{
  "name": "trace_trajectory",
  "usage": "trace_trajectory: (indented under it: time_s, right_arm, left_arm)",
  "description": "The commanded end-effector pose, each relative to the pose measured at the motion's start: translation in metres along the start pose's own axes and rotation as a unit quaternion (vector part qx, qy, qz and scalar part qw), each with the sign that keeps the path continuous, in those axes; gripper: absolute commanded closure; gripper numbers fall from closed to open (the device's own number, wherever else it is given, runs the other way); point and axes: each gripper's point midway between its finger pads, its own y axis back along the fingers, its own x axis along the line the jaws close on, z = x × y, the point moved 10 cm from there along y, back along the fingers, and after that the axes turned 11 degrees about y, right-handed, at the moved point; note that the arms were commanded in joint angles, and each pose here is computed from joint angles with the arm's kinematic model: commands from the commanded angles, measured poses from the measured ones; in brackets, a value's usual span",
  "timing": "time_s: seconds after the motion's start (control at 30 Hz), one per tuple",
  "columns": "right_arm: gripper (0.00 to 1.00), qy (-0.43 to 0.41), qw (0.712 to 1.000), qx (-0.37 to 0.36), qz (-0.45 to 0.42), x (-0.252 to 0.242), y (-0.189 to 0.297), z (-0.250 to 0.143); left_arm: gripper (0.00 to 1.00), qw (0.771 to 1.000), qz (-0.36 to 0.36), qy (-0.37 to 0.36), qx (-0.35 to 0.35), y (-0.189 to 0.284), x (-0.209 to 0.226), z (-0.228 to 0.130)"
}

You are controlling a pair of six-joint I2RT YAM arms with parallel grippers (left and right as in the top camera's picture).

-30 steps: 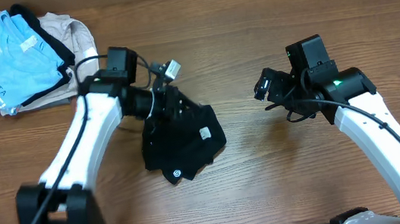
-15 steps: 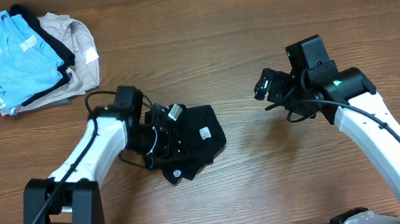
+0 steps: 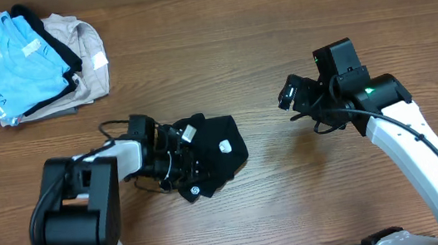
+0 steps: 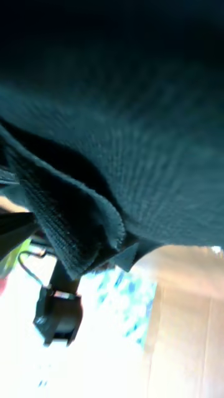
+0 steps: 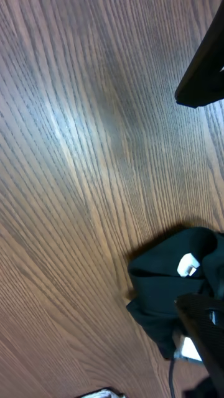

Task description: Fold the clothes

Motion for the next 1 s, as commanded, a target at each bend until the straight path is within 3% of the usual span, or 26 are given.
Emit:
trace_trajectory:
  time_s: [0.0, 0.13, 0.37, 0.4, 0.43, 0.53, 0.73, 0.8, 0.97]
  right_arm:
    - [0.0, 0.0, 1.0, -0.001, 0.003, 0.0, 0.0, 0.0]
    - [0.0, 0.0, 1.0, -0.001, 0.003, 0.0, 0.0, 0.0]
    - [0.0, 0.0, 1.0, -0.001, 0.003, 0.0, -0.001, 0.0]
    - [0.0, 0.0, 1.0, -0.001, 0.003, 0.0, 0.0, 0.0]
    - [0.0, 0.0, 1.0, -0.001, 0.003, 0.0, 0.0, 0.0]
    - [0.0, 0.0, 1.0, 0.0, 0.002, 0.0, 0.0, 0.0]
    - [0.0, 0.0, 1.0, 0.0, 0.002, 0.0, -0.001, 0.0]
    - [0.0, 0.0, 1.0, 0.0, 0.002, 0.0, -0.001, 0.0]
    - [0.0, 0.0, 1.0, 0.0, 0.002, 0.0, -0.001, 0.0]
  left_arm:
    - [0.82, 0.999, -0.021, 0.036, 0.036, -0.011, 0.021, -0.015]
    - [0.82, 0.998, -0.043, 0.019, 0.031, -0.004, 0.002, -0.012]
    - [0.7, 0.995, -0.049, -0.091, -0.001, 0.033, -0.067, -0.014]
    - [0.65, 0.993, -0.048, -0.107, -0.013, 0.041, -0.079, -0.013]
    - [0.53, 0.991, -0.043, -0.124, -0.025, 0.049, -0.09, -0.012]
    - [0.0, 0.988, 0.036, -0.124, -0.09, 0.072, -0.11, -0.005]
    - [0.0, 0.948, 0.215, -0.006, -0.237, 0.11, -0.1, 0.012]
    - [0.0, 0.931, 0.261, 0.0, -0.254, 0.117, -0.088, 0.014]
    - [0.0, 0.931, 0.274, -0.017, -0.241, 0.124, -0.071, 0.018]
